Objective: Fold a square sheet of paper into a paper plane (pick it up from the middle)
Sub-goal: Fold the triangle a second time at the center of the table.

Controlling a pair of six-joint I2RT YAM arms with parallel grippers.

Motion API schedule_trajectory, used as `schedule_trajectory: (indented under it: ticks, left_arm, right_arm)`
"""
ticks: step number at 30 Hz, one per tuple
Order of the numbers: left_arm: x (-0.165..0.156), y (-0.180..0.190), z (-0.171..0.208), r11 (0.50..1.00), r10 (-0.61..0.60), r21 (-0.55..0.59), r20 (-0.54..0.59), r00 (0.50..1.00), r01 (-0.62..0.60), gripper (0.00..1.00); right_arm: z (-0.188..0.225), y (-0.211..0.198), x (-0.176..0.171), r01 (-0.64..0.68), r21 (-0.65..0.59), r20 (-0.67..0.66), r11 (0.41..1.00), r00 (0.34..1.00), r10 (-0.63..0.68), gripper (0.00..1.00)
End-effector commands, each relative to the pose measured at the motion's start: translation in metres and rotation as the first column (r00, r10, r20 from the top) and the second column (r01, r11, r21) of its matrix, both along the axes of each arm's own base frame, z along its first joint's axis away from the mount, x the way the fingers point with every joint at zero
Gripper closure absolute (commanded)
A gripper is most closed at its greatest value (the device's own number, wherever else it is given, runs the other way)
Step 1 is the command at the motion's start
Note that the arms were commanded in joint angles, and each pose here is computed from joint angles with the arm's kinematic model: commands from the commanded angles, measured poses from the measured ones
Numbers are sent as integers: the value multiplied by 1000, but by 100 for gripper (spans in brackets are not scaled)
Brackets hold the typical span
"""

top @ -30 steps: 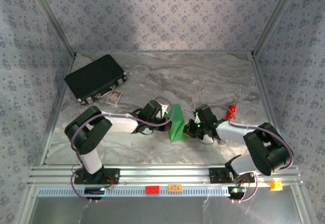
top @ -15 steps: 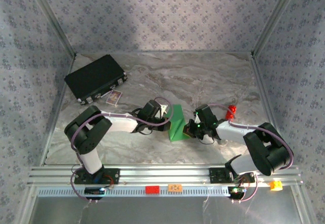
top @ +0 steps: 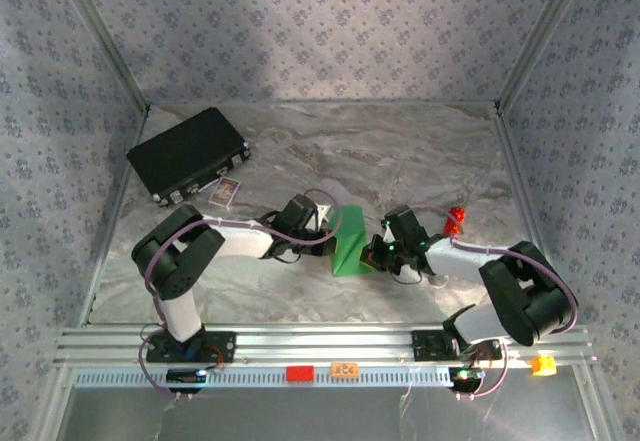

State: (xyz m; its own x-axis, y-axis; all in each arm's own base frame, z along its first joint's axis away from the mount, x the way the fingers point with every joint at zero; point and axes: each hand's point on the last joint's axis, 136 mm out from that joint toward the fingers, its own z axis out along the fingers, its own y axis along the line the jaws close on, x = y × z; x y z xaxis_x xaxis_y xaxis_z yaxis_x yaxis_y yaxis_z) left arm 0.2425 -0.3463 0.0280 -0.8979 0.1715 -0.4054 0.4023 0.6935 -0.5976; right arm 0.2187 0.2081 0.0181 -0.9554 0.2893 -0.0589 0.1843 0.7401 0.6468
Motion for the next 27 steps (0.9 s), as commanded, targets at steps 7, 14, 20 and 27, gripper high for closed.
schedule_trajectory:
  ticks: [7, 14, 20, 27]
  left_arm:
    - [0, -7, 1, 999, -33, -30, -1, 999, 33, 98]
    - [-1, -7, -4, 999, -41, -27, -9, 999, 40, 98]
    - [-1, -7, -7, 999, -42, -19, -14, 999, 42, 98]
    - [-1, -8, 0, 998, -70, -4, 0, 998, 70, 99]
  right_arm:
    - [-15, -13, -9, 9, -64, -46, 998, 999, -11, 96]
    - [-16, -13, -9, 9, -66, -46, 998, 999, -12, 96]
    - [-17, -14, -10, 7, -68, -49, 998, 999, -11, 96]
    - [-17, -16, -10, 8, -70, -51, 997, 999, -12, 96]
